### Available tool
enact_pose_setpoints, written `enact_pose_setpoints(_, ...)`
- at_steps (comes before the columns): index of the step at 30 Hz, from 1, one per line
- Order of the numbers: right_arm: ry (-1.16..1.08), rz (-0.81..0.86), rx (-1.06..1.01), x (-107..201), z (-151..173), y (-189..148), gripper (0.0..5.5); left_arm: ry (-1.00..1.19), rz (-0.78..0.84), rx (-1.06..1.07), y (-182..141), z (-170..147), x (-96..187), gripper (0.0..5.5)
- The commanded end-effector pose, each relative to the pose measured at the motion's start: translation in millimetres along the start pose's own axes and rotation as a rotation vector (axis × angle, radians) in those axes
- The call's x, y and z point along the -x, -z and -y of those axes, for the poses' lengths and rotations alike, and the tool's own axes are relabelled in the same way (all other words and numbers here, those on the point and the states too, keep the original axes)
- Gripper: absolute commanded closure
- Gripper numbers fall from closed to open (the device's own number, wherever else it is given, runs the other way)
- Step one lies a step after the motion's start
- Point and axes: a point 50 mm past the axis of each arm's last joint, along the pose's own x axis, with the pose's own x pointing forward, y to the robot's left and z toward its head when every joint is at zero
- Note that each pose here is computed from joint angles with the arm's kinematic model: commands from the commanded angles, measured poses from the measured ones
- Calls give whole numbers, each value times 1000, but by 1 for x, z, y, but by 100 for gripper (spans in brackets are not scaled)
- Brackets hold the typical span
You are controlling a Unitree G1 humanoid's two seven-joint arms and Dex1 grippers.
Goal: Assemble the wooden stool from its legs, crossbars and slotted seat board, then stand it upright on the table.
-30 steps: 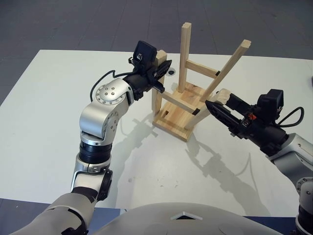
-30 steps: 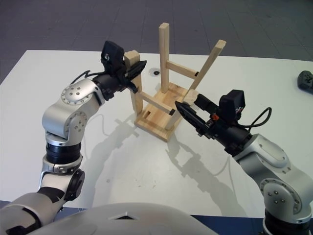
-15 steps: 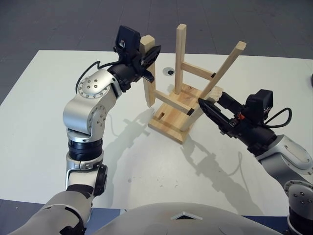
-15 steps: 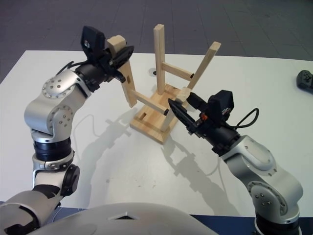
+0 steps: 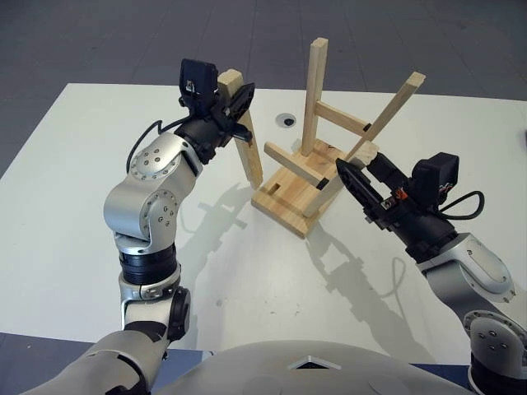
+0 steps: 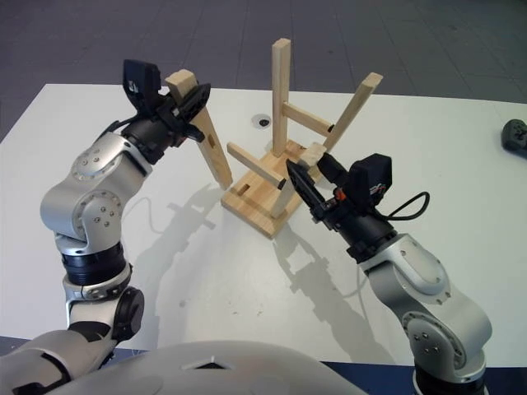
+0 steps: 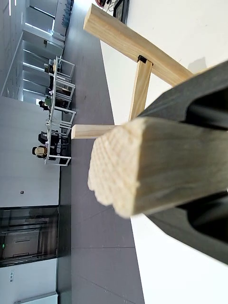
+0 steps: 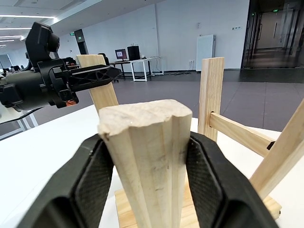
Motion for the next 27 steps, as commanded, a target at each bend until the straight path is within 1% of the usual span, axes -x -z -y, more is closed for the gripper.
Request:
enact_pose_setpoints(1,3,-9,-14,-1,-1,3,328,31,24,-7,-1,3,-5,444)
enact_pose_setpoints(13,-15,-13,-16,-4,-4,6,328,89,-33,-50,21,10,-13,444)
enact_pose_setpoints(18,-20,-15,-17,-5,-4,6,328,97,-40,-65,22,11,-11,444)
enact_pose_setpoints(27,-12,-16,-22,-5,-3,7,328,123,-36,-46,25,21,-14,444)
